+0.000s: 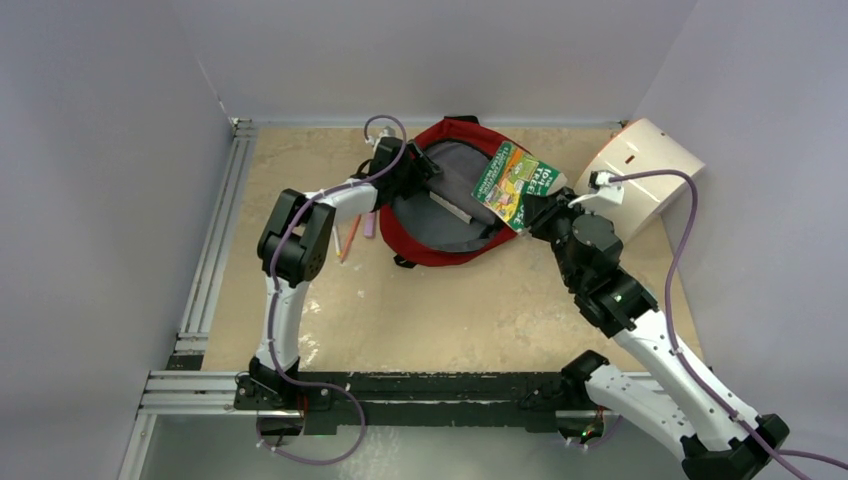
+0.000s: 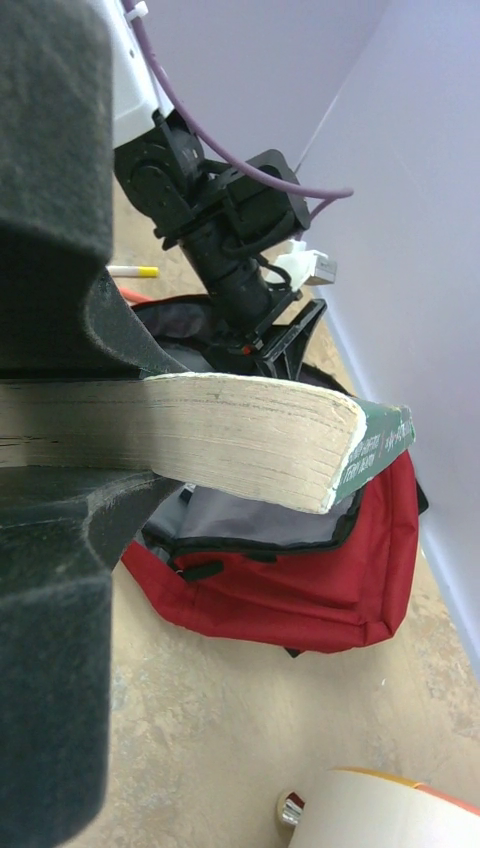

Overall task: Pack the student bag
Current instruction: Place the book in the student bag.

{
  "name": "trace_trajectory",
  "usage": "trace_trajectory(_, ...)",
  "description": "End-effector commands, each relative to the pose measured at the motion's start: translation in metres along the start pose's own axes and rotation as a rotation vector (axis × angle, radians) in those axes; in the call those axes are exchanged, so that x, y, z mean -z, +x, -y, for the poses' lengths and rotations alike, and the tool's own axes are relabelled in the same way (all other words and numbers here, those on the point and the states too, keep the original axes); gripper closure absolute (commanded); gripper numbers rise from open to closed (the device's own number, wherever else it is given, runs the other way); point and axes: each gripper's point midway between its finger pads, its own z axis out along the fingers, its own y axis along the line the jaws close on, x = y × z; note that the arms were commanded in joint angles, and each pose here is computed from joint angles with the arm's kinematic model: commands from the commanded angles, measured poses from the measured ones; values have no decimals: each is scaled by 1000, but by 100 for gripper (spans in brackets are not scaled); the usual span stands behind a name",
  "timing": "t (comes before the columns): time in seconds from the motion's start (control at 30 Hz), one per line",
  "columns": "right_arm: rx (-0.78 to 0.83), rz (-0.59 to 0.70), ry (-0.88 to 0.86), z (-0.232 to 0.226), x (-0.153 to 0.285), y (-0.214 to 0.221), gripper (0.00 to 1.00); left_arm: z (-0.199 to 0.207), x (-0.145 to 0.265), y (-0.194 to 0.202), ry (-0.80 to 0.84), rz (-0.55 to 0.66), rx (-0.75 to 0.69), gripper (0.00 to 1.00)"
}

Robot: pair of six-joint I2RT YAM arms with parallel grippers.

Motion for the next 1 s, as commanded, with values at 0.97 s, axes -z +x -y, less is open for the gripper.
trace_trajectory(0.97,300,238,-398,-53,17,-28,100,128,57,-43,376,28,4,61)
